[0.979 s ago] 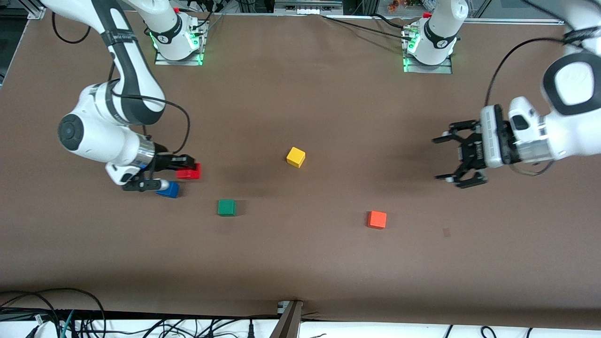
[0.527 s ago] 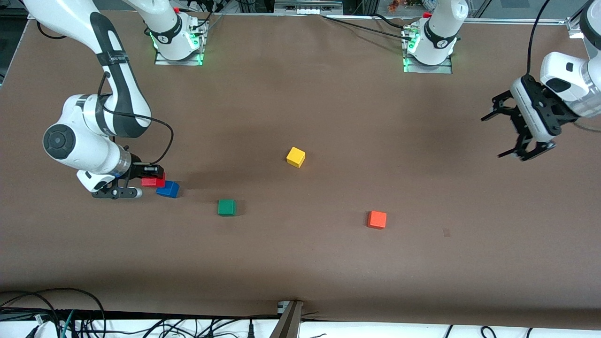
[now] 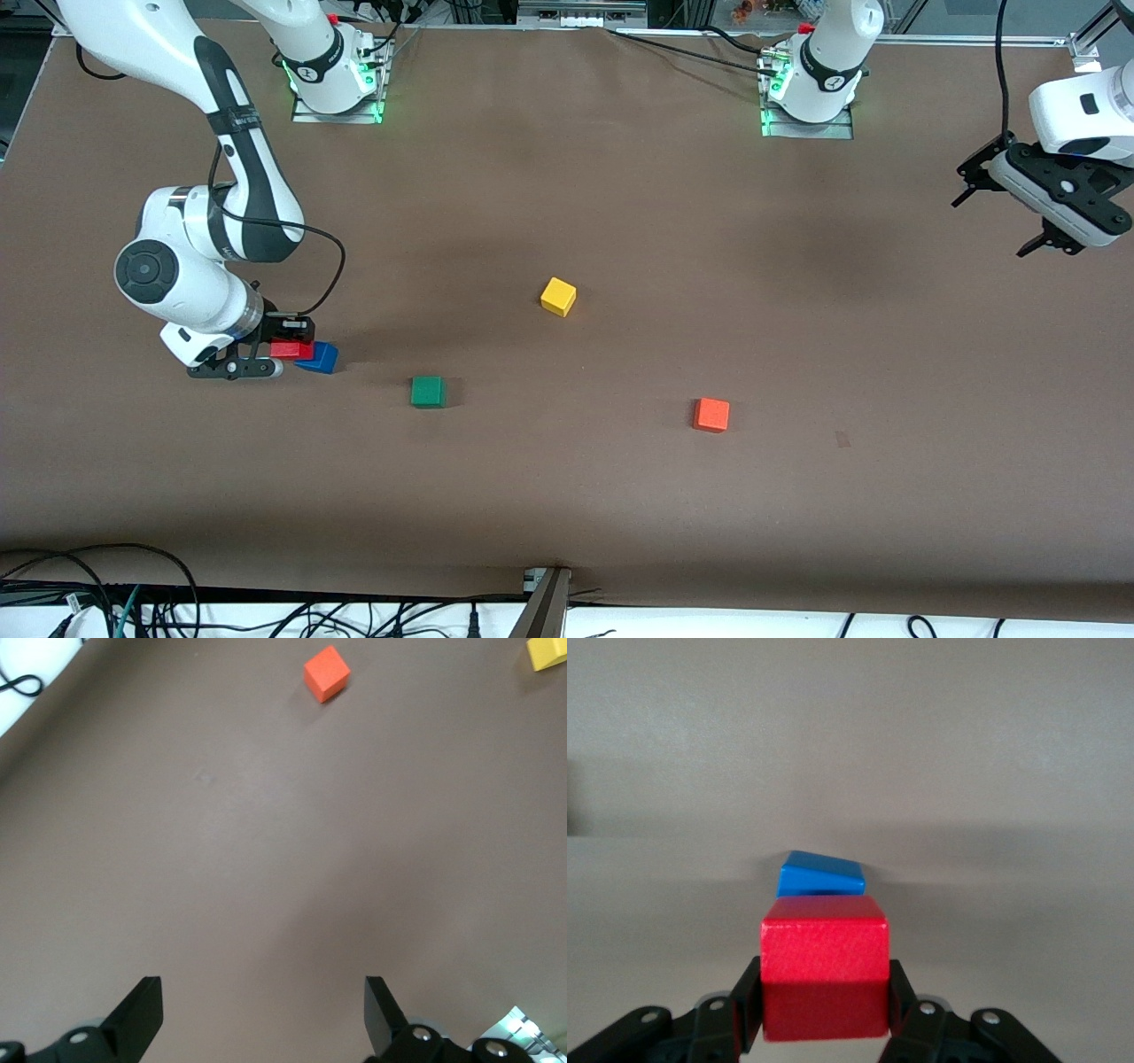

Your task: Pass red block to right arm, stack on blue

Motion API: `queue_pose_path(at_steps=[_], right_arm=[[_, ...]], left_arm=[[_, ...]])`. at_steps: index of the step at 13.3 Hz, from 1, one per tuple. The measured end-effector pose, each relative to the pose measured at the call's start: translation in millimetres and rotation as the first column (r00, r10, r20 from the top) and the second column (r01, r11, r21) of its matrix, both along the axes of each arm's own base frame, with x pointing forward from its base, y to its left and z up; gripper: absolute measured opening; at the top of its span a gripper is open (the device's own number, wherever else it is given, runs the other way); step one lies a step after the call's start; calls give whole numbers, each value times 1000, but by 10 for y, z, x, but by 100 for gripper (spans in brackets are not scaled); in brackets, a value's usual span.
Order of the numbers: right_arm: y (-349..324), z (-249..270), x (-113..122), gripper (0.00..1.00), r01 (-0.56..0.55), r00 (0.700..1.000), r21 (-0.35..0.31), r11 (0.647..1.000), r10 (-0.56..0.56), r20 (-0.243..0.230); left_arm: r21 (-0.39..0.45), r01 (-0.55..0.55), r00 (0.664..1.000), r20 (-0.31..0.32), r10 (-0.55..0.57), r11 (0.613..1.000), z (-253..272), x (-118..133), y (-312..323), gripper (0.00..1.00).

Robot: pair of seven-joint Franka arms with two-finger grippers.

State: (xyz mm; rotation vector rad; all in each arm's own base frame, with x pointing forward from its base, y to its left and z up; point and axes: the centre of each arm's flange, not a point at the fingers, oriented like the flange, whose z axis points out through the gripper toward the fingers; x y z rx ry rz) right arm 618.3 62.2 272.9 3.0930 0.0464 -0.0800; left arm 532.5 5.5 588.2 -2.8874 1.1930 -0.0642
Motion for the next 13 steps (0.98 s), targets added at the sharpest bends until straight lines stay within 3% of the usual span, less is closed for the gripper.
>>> queue_pose_path(at_steps=[4,6,9,11,13], right_arm=[[98,-141,6,57,6,1000,-5,1000,-6,9],[96,-191,8,57,6,1000,-7,1000,-6,8],[90,-194,11,57,7,1000,-8,1000,-7,9],[82,-207,10,72,9,1000,-9,1000,-9,7],[83,-173,28,94,9,1000,-7,1000,-9,18]], left_arm=[[-1,-31,994,101,31,1000,277,57,162,100],[-4,-48,991,121,48,999,380,58,169,100],[-38,-255,960,108,258,966,399,48,127,100],[-51,-398,913,72,401,916,397,40,5,100],[-45,-488,871,36,489,872,359,102,-131,100]])
